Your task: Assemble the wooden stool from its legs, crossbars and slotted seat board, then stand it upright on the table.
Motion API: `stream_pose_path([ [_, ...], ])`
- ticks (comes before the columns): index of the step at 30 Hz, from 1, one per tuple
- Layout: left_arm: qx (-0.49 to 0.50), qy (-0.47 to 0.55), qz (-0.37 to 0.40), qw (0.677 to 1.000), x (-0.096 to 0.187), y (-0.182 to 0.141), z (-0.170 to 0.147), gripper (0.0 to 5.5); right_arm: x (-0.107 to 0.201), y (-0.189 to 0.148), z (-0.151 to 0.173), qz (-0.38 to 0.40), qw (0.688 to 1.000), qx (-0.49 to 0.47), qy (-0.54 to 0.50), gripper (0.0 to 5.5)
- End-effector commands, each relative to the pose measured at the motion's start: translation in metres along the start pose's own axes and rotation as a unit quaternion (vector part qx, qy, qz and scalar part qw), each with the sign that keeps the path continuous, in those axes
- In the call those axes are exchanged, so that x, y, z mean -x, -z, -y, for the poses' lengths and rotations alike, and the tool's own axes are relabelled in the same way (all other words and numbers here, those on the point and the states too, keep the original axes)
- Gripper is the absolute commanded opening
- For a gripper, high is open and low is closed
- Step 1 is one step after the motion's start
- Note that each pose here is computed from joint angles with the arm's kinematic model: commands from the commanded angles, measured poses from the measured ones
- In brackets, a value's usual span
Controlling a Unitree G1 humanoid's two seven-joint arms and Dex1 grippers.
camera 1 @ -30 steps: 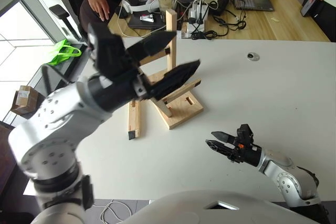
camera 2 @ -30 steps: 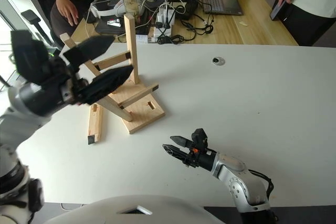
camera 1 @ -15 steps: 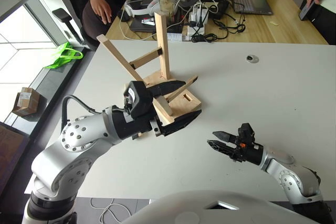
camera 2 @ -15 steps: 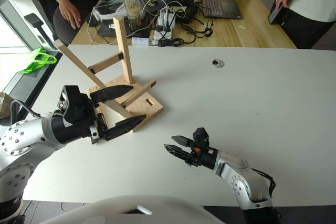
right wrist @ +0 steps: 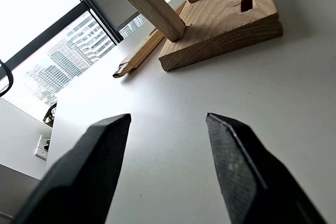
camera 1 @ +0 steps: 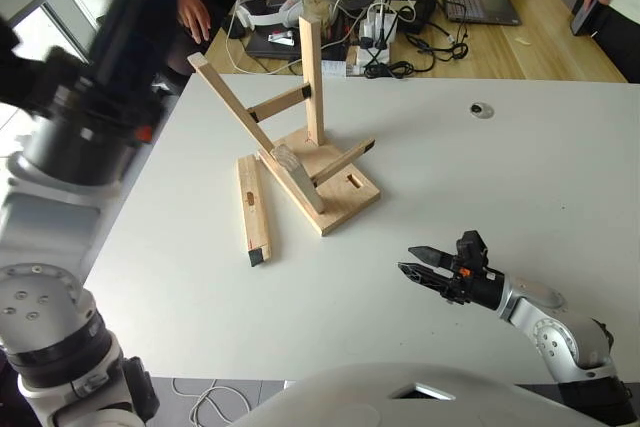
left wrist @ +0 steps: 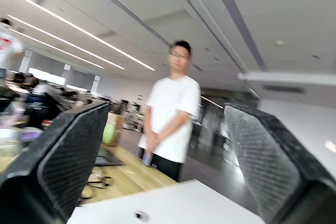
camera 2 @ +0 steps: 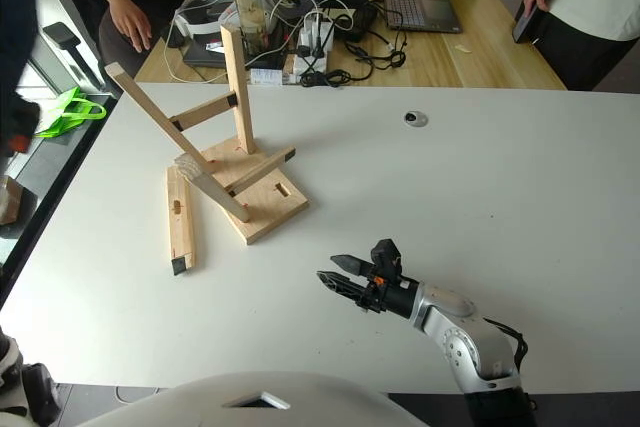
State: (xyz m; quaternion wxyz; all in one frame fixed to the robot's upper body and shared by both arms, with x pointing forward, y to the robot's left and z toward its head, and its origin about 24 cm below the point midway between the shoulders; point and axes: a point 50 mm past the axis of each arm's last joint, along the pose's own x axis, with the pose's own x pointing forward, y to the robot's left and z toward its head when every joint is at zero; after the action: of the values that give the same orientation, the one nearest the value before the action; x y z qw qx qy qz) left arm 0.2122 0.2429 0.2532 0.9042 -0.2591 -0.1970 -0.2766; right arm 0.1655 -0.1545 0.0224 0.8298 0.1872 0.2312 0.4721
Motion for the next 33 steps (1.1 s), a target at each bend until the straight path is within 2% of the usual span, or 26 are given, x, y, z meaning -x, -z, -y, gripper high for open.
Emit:
stream_pose_path([
  [1, -0.126, -0.332, -0.208, 0.911, 0.032, 0.047, -0.086, 3.99, 0.000, -0.006, 0.004, 0.008, 1.000, 0.011, 0.008, 2.69],
  [2, -0.150, -0.372, -0.276, 0.873, 0.046, 0.068, -0.096, 3.99, -0.001, -0.006, 0.004, 0.008, 1.000, 0.012, 0.009, 2.69],
  [3, -0.143, -0.383, -0.325, 0.853, 0.056, 0.091, -0.096, 3.99, -0.001, -0.007, 0.004, 0.009, 1.000, 0.013, 0.009, 2.69],
  [7, -0.120, -0.373, -0.440, 0.808, 0.076, 0.156, -0.072, 4.39, -0.001, -0.003, 0.003, 0.009, 1.000, 0.012, 0.015, 2.69],
  [8, -0.127, -0.377, -0.454, 0.797, 0.079, 0.165, -0.069, 4.60, -0.002, -0.002, 0.003, 0.009, 1.000, 0.011, 0.016, 2.69],
  [10, -0.122, -0.399, -0.476, 0.774, 0.087, 0.179, -0.067, 4.60, -0.004, -0.002, 0.003, 0.011, 1.000, 0.011, 0.018, 2.69],
  [14, -0.133, -0.420, -0.502, 0.744, 0.098, 0.187, -0.067, 4.60, -0.006, -0.001, 0.003, 0.016, 0.999, 0.012, 0.025, 2.69],
  [19, -0.134, -0.400, -0.513, 0.747, 0.101, 0.193, -0.063, 4.54, -0.008, 0.002, 0.001, 0.023, 0.999, 0.010, 0.035, 2.69],
  [33, -0.125, -0.394, -0.495, 0.764, 0.108, 0.185, -0.068, 2.71, -0.001, -0.008, 0.004, 0.055, 0.997, 0.008, 0.056, 2.69],
])
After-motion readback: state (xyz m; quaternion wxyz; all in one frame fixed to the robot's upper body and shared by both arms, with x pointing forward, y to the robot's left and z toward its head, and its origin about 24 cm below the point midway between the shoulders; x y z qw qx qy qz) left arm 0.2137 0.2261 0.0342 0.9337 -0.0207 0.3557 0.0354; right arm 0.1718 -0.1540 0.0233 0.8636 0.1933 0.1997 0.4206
